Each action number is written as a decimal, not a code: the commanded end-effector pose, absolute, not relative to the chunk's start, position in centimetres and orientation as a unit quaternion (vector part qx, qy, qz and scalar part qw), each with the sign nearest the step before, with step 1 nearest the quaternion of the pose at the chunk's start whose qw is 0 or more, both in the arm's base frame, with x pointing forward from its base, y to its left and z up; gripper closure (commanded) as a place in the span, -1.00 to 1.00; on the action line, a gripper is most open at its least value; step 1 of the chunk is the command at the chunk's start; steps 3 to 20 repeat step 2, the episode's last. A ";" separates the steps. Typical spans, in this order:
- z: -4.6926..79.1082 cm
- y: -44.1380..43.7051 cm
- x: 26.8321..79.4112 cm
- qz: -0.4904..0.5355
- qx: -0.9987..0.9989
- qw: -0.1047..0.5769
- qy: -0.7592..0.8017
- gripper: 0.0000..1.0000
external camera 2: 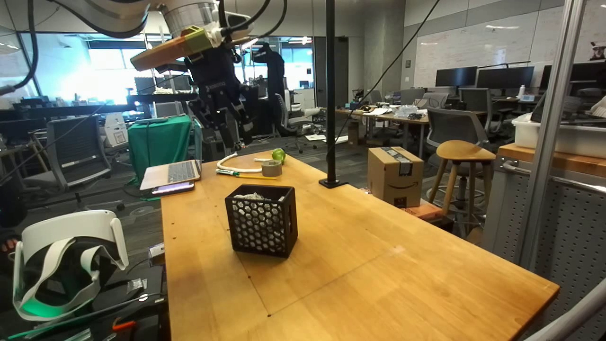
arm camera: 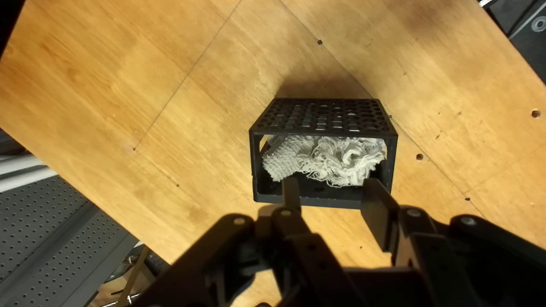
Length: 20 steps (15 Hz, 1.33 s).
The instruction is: Pick up the white towel from from the table and put it in the small black basket.
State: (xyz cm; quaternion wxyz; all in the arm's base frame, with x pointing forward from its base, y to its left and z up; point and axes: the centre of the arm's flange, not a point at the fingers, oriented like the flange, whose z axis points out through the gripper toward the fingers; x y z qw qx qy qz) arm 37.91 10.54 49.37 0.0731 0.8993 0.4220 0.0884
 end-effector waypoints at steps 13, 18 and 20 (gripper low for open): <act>49.4 10.5 37.9 0.088 0.899 0.073 0.422 0.11; 49.4 10.5 37.9 0.088 0.899 0.073 0.422 0.11; 49.4 10.5 37.9 0.088 0.899 0.073 0.422 0.11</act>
